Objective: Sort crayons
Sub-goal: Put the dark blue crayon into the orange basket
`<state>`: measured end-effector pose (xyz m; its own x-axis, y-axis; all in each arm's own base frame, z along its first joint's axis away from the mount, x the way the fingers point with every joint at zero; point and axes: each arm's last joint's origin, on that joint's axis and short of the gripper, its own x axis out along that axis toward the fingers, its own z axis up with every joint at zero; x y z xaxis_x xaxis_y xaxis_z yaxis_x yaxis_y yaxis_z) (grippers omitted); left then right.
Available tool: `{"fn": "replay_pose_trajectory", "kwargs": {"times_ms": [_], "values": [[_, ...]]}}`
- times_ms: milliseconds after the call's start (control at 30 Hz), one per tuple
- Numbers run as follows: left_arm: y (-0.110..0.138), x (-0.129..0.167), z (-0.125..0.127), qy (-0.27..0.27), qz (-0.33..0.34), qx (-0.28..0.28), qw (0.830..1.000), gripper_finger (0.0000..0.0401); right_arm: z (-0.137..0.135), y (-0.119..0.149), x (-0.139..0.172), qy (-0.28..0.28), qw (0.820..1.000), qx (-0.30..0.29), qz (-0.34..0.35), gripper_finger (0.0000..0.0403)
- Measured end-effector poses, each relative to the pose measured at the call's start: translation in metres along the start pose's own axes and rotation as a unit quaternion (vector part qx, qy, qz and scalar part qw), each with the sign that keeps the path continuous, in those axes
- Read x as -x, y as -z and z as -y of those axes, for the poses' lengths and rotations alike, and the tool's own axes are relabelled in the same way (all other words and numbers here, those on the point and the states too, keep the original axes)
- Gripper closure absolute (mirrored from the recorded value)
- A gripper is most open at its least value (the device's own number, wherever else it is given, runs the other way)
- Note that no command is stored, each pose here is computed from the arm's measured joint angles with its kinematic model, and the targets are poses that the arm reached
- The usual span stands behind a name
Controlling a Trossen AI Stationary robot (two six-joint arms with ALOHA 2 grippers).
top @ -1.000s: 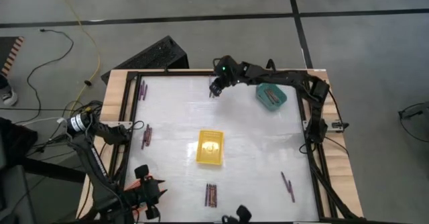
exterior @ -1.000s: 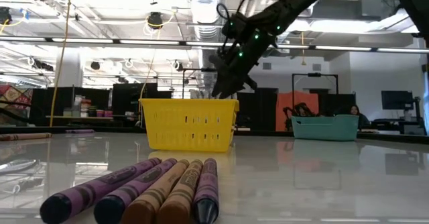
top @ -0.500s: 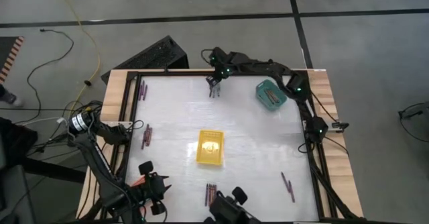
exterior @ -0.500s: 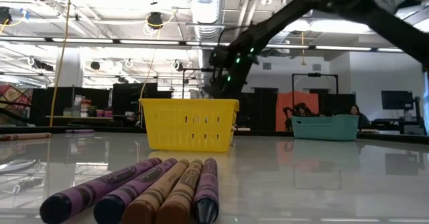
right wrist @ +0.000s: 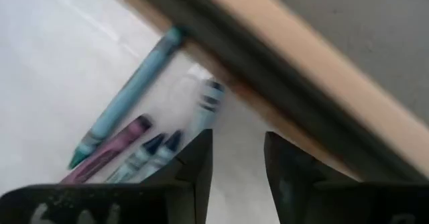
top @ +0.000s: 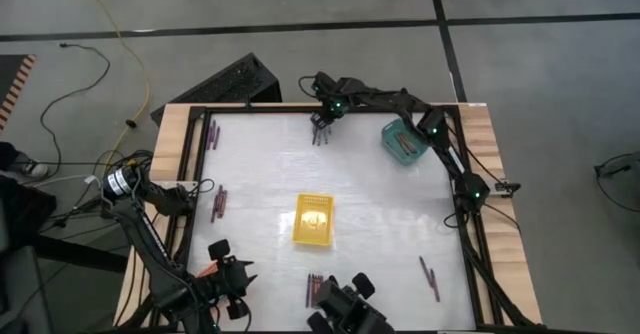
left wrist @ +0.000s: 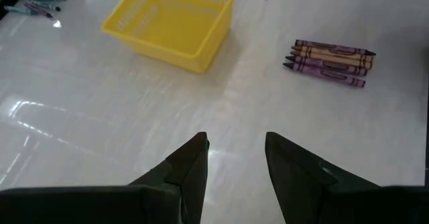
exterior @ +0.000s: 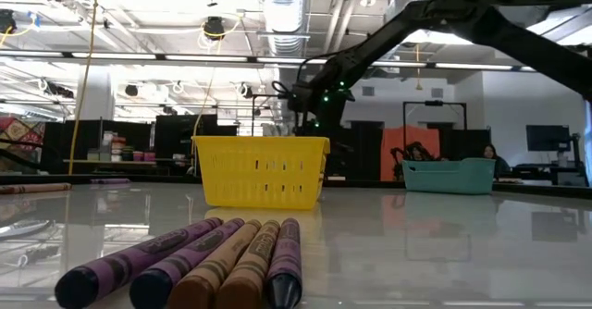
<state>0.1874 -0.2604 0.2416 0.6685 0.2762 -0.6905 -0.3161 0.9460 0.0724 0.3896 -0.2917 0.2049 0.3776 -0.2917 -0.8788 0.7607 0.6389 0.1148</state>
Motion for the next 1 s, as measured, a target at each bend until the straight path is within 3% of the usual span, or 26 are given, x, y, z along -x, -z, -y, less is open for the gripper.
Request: {"fn": "replay_pose_trajectory", "kwargs": {"times_ms": [367, 667, 1000], "values": [[0.001, 0.001, 0.0, 0.001, -0.001, -0.001, 1.0, 0.0262, 0.001, 0.001, 0.004, 0.023, 1.0, 0.007, -0.001, 0.0308], [0.001, 0.001, 0.001, 0.002, 0.002, -0.01, 1.0, 0.0262, -0.018, -0.001, 0.008, 0.002, 0.999, 0.048, 0.025, 0.0284], [0.001, 0.001, 0.001, 0.001, 0.004, -0.01, 1.0, 0.0262, -0.017, 0.001, -0.001, 0.003, 0.998, 0.051, 0.029, 0.027]]}}
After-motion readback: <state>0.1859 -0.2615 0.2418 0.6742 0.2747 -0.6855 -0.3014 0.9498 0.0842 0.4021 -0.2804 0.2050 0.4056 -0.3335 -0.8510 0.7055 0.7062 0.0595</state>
